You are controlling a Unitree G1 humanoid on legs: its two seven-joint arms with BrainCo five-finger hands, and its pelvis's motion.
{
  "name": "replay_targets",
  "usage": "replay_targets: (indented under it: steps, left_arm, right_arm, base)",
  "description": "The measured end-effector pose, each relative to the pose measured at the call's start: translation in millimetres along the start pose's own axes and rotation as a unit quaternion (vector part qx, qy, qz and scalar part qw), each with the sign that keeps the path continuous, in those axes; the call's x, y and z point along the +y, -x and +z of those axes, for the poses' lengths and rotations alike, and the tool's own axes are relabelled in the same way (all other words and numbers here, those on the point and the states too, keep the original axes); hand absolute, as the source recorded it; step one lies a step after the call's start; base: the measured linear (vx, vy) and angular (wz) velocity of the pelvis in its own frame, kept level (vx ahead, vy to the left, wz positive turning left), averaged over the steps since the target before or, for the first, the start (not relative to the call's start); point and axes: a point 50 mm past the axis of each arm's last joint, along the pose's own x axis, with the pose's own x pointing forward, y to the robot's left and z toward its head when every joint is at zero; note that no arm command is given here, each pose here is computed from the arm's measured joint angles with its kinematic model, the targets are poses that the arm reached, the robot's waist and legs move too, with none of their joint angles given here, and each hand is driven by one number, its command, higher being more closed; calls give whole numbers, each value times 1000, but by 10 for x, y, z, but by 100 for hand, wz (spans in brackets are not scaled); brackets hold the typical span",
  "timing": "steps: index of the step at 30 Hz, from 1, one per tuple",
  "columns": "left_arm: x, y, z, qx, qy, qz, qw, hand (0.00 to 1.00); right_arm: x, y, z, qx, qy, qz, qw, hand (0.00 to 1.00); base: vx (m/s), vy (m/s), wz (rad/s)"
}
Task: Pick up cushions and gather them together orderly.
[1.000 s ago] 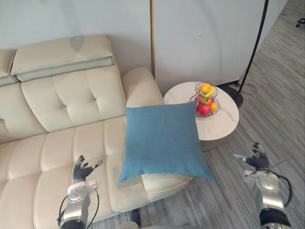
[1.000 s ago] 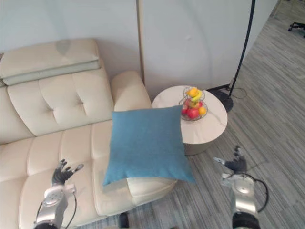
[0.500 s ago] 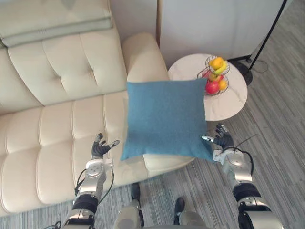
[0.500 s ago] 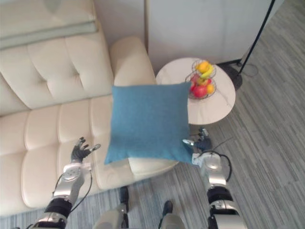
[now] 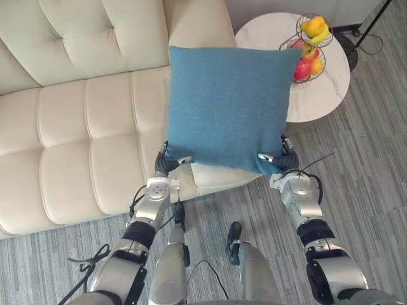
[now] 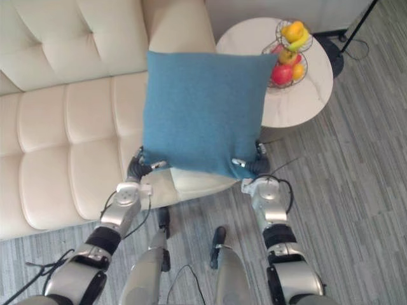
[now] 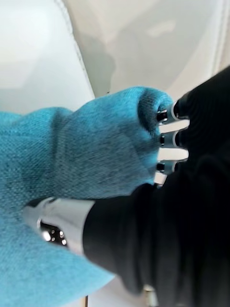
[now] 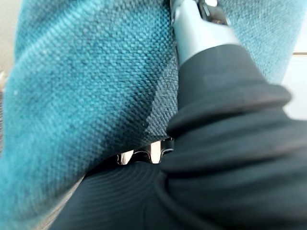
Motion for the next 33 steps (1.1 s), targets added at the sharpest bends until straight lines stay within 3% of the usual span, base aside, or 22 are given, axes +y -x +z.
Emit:
replay_targets:
  steps: [1, 12, 20, 27, 33]
  left_arm:
    - [-22, -29, 64, -8, 4, 0, 1000, 100]
    - [-141, -78, 470, -74, 23, 0, 997, 100]
    - [-308, 45, 601, -111, 37, -41, 992, 100]
    - [-364, 392, 226, -76, 54, -64, 994, 100]
    - [-341, 911, -196, -8, 129, -57, 990, 100]
  right_arm:
    - [27, 0, 38, -8, -2, 4, 1000, 100]
    - [69, 6, 221, -42, -55, 6, 998, 100]
    - [39, 271, 1, -23, -84, 14, 996, 100]
    - [-41, 732, -272, 4, -113, -3, 994, 100]
    - [-97, 1187, -396, 18, -144, -20, 989, 100]
  base:
    - [45, -54, -2]
    - [51, -39, -3]
    - [62, -14, -9]
    - [91, -19, 2]
    - [80, -11, 8]
